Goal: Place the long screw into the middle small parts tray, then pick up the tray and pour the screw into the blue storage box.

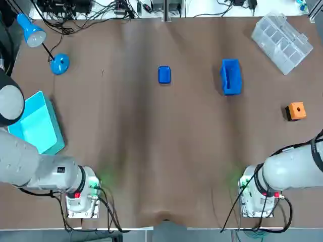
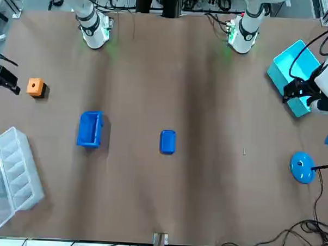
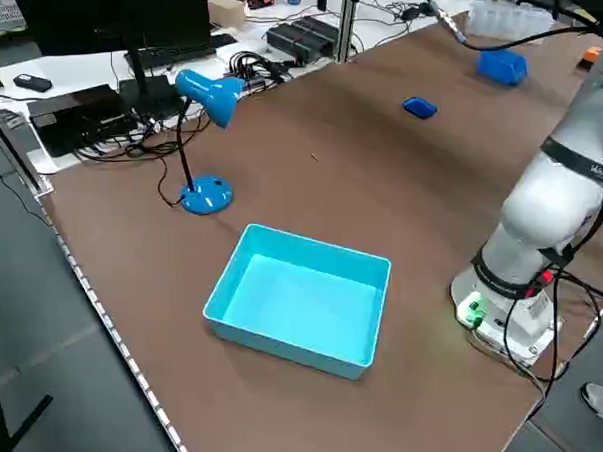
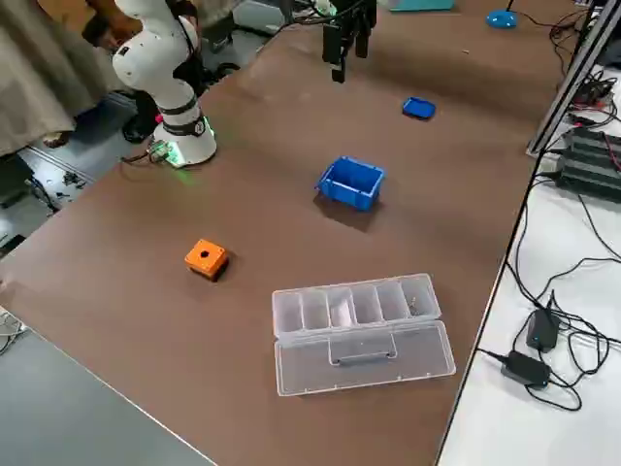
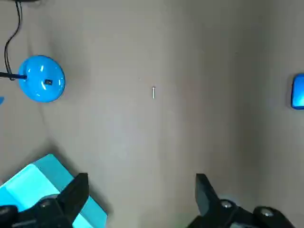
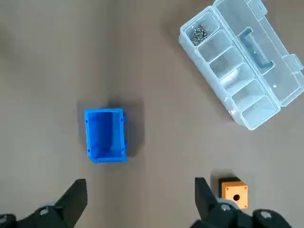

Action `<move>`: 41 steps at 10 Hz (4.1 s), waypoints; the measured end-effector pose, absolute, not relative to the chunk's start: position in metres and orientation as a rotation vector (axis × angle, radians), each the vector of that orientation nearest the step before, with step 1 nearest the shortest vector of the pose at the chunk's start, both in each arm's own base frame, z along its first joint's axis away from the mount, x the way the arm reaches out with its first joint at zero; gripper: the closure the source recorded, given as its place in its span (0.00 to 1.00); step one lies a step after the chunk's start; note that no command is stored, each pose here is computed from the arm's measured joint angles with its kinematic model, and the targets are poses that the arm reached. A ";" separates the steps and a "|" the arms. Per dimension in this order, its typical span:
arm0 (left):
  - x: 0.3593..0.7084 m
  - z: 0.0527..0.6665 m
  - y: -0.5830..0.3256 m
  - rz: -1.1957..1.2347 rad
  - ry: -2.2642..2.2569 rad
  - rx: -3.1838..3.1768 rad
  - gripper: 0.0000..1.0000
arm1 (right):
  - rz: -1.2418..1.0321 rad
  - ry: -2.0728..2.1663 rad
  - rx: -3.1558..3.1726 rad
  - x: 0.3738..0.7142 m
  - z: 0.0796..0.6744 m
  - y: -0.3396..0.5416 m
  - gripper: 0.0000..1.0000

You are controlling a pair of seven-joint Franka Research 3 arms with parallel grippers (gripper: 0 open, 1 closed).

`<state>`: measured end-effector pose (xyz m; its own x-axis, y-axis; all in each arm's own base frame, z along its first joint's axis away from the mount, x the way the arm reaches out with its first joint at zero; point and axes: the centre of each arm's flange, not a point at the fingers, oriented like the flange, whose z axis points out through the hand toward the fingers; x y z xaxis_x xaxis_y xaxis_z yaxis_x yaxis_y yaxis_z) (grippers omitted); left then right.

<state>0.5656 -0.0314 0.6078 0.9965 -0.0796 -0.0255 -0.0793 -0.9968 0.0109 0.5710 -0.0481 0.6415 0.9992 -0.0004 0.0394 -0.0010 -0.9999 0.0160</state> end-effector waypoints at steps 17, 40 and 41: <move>0.615 0.404 -0.018 -0.129 -0.074 3.118 0.00 | 0.031 0.012 3.127 0.574 0.633 -0.044 0.00; 0.603 0.183 -0.035 0.016 0.009 3.109 0.16 | 0.021 0.072 3.133 0.574 0.631 -0.033 0.00; 0.603 0.181 -0.036 0.016 0.007 3.108 0.18 | 0.024 0.075 3.139 0.575 0.632 -0.031 0.00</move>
<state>0.6028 -0.0363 0.1805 0.9999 0.0044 0.0105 0.0040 -0.9994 0.0331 0.5745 -0.0309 0.6317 0.9987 0.0480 0.0150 0.0479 -0.9988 0.0023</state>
